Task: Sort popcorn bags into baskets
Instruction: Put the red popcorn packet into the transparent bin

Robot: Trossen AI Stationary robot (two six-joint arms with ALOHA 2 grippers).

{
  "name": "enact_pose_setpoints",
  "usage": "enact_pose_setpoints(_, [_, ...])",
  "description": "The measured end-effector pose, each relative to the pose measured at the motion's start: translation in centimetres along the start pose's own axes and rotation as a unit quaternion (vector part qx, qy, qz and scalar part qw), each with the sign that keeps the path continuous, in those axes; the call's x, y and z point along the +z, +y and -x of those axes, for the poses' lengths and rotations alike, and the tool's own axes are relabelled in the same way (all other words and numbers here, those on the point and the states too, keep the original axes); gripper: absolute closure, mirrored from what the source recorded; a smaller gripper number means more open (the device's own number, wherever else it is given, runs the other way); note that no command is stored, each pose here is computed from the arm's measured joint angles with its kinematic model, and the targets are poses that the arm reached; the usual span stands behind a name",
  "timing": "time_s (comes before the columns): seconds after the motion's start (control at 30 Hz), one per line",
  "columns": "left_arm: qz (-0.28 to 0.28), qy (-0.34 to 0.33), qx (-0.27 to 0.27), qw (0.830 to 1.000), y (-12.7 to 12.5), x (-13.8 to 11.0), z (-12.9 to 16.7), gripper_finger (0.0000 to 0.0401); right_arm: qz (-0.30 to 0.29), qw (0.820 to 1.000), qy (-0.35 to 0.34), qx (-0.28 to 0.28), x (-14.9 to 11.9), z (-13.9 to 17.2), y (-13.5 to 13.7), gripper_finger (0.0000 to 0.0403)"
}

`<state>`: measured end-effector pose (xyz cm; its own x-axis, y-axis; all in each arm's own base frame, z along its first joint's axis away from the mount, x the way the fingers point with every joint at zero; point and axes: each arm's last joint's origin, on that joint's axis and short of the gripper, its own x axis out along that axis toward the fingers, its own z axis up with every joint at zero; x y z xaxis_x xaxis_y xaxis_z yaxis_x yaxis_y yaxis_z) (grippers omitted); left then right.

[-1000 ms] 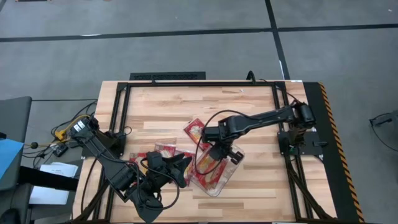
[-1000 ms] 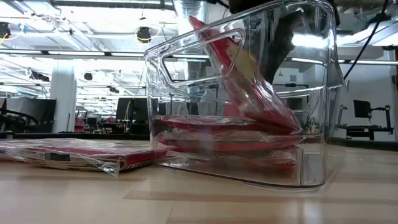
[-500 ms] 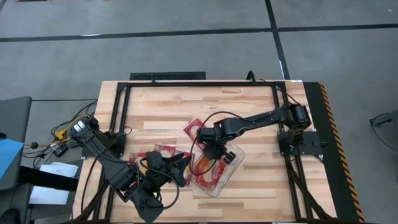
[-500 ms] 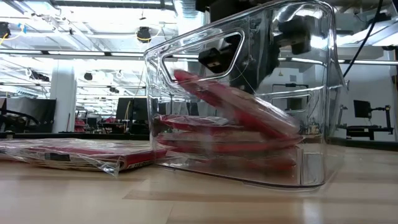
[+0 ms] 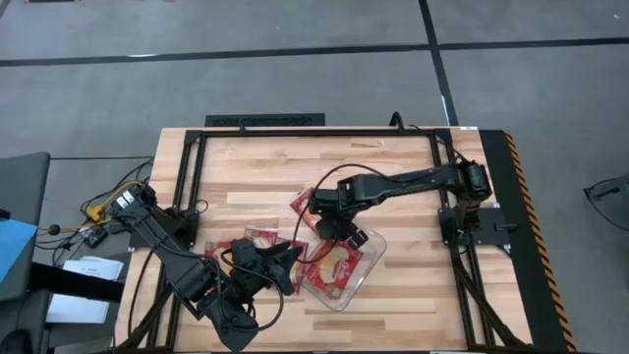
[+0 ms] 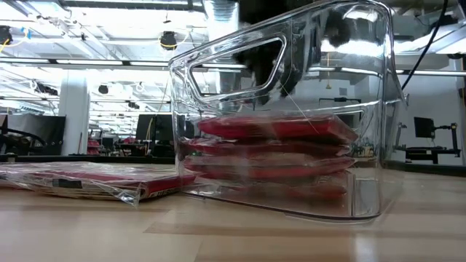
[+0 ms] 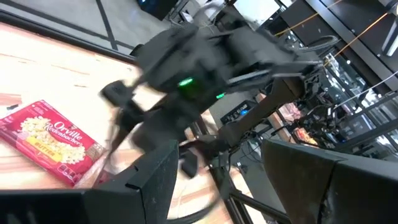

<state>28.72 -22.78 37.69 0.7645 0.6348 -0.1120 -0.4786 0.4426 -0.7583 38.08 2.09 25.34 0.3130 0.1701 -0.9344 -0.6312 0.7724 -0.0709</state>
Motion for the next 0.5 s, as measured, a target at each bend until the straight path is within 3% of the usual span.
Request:
enact_pose_setpoints(0.13, [0.002,0.0,0.0,1.0,0.0,0.0,0.0,0.0182,-0.016,0.998,-0.053,0.033,-0.3,4.6,1.4,0.0235])
enact_pose_setpoints(0.23, [0.004,0.002,-0.001,1.0,0.0,-0.1,0.2,0.0182,-0.046,0.992,-0.079,0.084,-1.7,6.0,2.7,0.0281])
enact_pose_setpoints(0.43, [-0.005,0.002,-0.003,1.0,0.0,-0.1,0.4,0.0182,-0.033,0.99,-0.09,0.106,-4.6,4.4,6.8,0.0384])
enact_pose_setpoints(0.5, [-0.007,-0.002,-0.003,1.0,0.0,-0.1,0.3,0.0182,-0.026,0.99,-0.099,0.099,-4.8,3.4,7.8,0.0392])
